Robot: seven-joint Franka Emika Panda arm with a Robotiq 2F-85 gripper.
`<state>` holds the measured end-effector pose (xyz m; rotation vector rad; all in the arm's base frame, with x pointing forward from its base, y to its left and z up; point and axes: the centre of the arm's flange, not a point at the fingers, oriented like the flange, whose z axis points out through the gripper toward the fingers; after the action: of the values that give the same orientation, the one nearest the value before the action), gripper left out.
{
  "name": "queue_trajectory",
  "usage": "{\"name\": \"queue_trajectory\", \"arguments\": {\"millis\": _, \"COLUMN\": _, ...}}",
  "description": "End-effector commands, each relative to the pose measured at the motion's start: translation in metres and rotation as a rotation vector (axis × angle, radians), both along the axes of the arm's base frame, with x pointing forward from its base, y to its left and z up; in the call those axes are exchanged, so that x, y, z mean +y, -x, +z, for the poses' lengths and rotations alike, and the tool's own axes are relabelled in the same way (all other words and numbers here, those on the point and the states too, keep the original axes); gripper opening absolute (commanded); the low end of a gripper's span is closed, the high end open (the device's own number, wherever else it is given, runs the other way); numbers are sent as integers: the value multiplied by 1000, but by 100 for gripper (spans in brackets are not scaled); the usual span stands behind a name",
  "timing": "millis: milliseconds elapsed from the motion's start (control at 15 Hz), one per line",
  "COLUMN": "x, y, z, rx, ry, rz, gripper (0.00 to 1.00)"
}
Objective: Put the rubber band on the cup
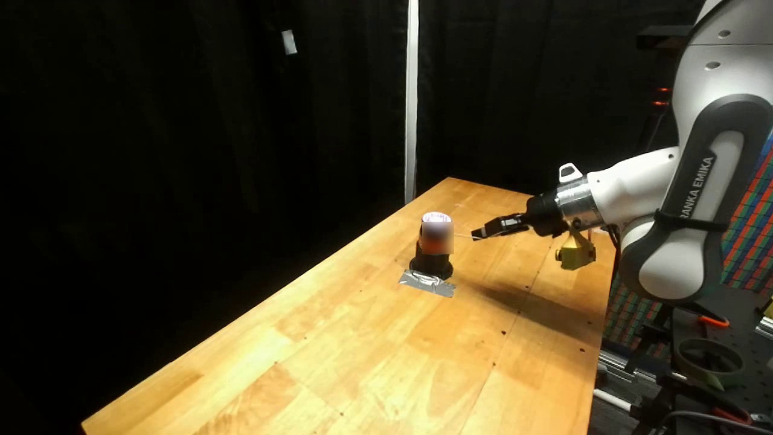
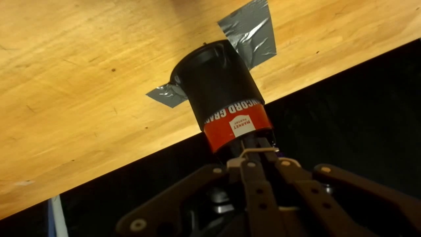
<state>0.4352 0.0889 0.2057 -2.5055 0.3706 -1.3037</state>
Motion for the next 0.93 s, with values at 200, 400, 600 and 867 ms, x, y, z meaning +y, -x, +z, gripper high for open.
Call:
{"name": "queue_trajectory", "arguments": {"millis": 200, "x": 5, "y": 6, "z": -17, "rx": -172, "ry": -52, "rz": -37, "gripper": 7}}
{"name": "queue_trajectory", "arguments": {"millis": 400, "x": 10, "y": -12, "z": -5, "rx": -250, "ry": -87, "rz": -67, "gripper": 8}}
{"name": "queue_trajectory", "arguments": {"millis": 600, "x": 13, "y": -24, "z": 3, "rx": -203, "ry": -73, "rz": -57, "gripper": 34}}
{"name": "queue_trajectory", "arguments": {"millis": 867, "x": 14, "y": -37, "z": 12, "rx": -149, "ry": -78, "rz": -51, "gripper": 35}}
